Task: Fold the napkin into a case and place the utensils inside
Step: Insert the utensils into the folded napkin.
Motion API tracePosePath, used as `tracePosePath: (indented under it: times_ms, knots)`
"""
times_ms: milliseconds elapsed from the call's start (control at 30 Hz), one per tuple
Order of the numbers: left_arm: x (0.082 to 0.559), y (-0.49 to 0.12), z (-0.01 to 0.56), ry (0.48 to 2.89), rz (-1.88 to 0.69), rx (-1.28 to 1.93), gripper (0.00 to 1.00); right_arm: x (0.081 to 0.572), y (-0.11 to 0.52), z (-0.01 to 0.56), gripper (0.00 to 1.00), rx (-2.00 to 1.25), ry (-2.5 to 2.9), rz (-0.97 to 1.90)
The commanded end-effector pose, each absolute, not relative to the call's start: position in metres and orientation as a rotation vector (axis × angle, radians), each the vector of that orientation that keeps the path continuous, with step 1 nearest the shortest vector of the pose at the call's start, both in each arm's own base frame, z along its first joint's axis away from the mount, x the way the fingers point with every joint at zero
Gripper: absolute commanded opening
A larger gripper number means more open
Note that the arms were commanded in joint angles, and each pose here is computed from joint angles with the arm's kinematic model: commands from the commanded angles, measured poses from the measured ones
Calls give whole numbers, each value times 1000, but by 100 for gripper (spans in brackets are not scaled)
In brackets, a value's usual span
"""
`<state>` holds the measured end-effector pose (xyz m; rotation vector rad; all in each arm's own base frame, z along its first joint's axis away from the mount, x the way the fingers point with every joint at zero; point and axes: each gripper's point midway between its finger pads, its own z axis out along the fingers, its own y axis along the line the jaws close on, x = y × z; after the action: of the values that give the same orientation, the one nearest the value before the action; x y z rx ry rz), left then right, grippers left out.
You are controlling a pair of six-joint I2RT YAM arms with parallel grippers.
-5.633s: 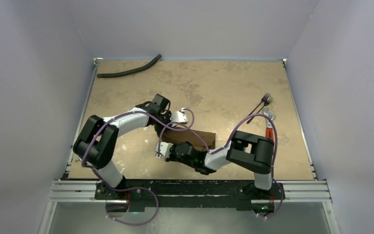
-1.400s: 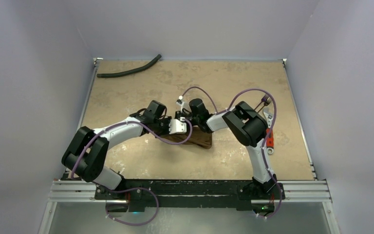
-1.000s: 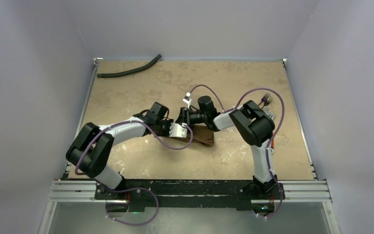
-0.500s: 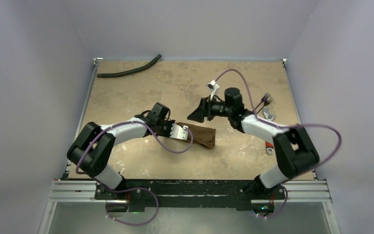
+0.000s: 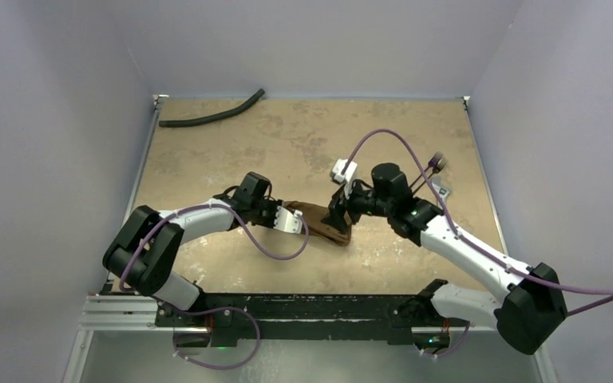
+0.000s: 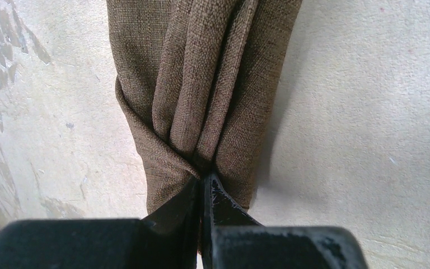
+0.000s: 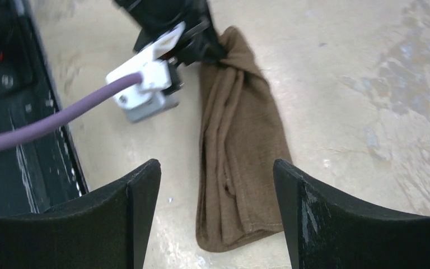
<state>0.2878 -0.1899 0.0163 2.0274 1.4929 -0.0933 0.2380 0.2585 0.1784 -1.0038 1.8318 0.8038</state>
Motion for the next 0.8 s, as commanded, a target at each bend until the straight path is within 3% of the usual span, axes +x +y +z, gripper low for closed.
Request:
tracePosePath:
  times_ms: [0,367,767]
  knots:
    - [220,-137,-33,1756,-232,2199,0,221,253,164,76,-1288,1774,673]
    - [221,-136,-32,1770,-229,2176,0,218,236,85,75,-1534,1942,352]
    - [225,-134,-31,1744,-197,2194,0,230,243,35,71,-1593,1978,253]
